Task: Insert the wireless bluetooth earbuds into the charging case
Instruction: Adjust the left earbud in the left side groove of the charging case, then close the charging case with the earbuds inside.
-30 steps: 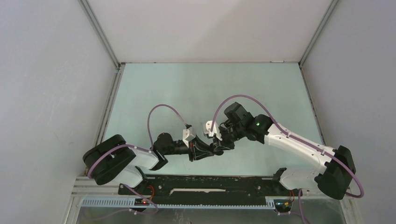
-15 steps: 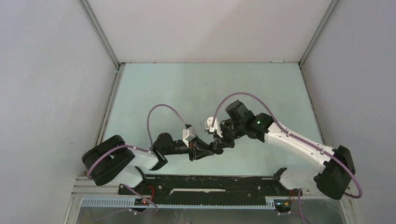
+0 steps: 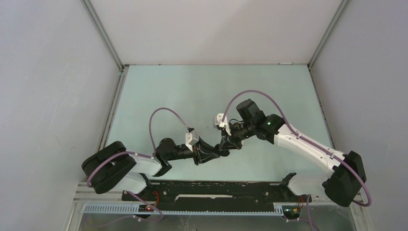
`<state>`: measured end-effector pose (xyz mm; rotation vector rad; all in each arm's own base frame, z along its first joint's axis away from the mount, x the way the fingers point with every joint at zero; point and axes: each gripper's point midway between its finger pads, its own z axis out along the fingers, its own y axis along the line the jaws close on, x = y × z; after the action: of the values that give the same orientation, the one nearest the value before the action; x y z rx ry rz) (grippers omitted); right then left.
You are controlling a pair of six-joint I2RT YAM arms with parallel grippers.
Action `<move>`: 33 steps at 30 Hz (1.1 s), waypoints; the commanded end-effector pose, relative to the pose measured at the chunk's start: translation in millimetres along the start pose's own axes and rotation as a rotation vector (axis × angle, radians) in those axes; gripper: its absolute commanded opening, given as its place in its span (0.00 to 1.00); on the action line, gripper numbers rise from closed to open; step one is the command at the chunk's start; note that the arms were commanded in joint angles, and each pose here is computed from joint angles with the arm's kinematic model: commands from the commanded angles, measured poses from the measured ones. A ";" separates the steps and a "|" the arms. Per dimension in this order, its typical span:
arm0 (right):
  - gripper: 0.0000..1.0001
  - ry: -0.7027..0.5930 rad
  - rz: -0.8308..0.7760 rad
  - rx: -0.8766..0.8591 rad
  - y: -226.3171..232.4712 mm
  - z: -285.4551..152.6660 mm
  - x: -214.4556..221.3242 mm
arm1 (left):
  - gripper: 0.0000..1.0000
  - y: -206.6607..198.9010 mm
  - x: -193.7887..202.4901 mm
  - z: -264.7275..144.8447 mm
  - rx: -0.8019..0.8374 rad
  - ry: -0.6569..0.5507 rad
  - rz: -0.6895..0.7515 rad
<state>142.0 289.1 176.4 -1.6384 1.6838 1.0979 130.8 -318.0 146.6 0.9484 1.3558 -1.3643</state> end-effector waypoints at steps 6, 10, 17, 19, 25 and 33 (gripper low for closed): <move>0.26 -0.046 -0.065 0.042 -2.0 -9.4 -16.6 | 0.00 -2.2 -17.1 0.3 0.003 -0.063 0.070; 0.32 -0.102 -0.122 0.059 8.3 -33.7 -29.6 | 0.00 -1.5 -16.4 0.7 0.003 -0.061 0.067; 0.52 -0.097 -0.089 0.140 -8.4 -50.2 -17.3 | 0.00 -2.0 -15.3 2.2 0.013 -0.054 0.060; 0.58 -0.084 -0.063 0.144 -15.7 -44.8 -9.2 | 0.00 -2.7 -15.2 2.2 0.016 -0.054 0.062; 0.62 -0.065 0.004 0.083 -25.8 -24.6 1.6 | 0.00 -4.9 -14.4 2.1 0.029 -0.050 0.064; 0.66 -0.005 -0.087 -0.110 28.4 -17.1 10.9 | 0.00 18.2 -14.8 0.0 -0.082 -0.059 0.000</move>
<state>149.5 268.9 165.8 -1.6207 1.7132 1.1033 136.6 -316.8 147.1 0.9199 1.3636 -1.3459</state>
